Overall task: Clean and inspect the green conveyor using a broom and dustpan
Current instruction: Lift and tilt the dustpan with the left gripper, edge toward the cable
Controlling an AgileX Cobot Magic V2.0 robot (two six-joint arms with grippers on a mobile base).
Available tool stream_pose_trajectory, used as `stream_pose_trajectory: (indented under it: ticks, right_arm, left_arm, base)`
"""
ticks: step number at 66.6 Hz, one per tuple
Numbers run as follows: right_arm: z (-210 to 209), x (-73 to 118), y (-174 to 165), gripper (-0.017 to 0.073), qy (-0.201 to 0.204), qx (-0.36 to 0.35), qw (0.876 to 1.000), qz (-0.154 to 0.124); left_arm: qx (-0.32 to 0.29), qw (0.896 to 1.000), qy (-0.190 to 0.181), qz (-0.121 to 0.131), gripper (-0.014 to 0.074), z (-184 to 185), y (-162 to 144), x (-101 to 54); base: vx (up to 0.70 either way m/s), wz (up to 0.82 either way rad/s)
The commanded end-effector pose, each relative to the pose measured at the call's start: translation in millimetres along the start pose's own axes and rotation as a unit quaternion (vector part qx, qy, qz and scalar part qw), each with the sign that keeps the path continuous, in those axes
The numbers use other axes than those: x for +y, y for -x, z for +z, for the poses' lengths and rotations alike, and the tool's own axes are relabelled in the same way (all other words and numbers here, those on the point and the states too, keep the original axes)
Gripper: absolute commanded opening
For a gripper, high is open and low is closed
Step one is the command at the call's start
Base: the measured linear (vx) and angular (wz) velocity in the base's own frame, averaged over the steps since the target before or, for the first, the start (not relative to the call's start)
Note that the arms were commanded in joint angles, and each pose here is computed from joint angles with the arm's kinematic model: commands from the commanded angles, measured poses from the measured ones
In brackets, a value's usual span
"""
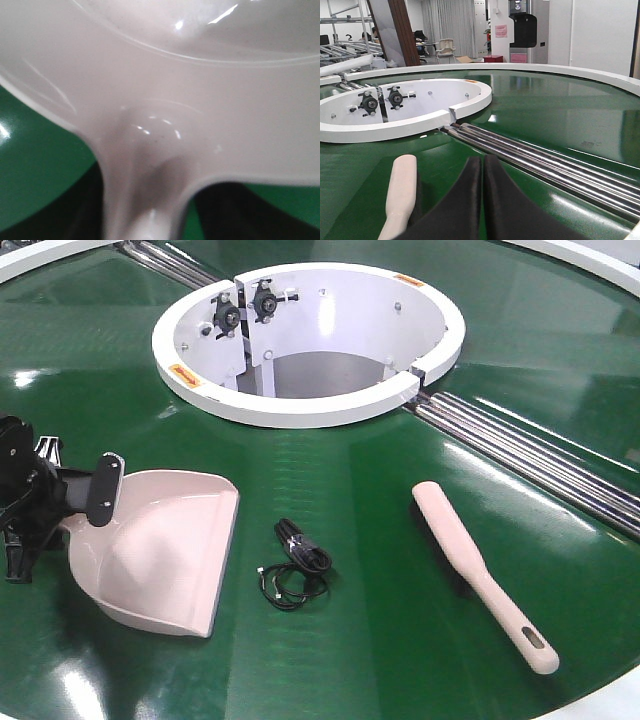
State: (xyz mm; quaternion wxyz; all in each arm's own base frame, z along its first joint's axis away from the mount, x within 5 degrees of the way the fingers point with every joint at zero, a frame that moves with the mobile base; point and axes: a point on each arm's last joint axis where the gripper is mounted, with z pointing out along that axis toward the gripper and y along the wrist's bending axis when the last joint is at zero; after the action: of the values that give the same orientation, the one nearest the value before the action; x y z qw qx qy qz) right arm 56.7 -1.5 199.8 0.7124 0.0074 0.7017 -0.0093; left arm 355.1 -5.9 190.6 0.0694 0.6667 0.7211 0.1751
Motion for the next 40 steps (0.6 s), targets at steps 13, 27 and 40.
stream_pose_trajectory:
  ticks: [13, 27, 40]
  right_arm:
    - [-1, 0.4, 3, -0.0010, 0.002, -0.035, 0.999, -0.006]
    - [-1, 0.4, 3, -0.0010, 0.002, -0.035, 0.999, -0.006]
    - [-1, 0.4, 3, -0.0010, 0.002, -0.036, 0.999, -0.006]
  left_arm:
    - [-0.005, 0.999, 0.048, -0.004, -0.0008, -24, -3, 11.5]
    - [-0.008, 0.997, 0.074, -0.007, -0.0007, -46, -6, 12.3]
    - [-0.005, 0.998, 0.066, 0.002, -0.0007, -56, -1, 8.0]
  base:
    - [0.00, 0.00]
    - [0.00, 0.00]
    - [0.00, 0.00]
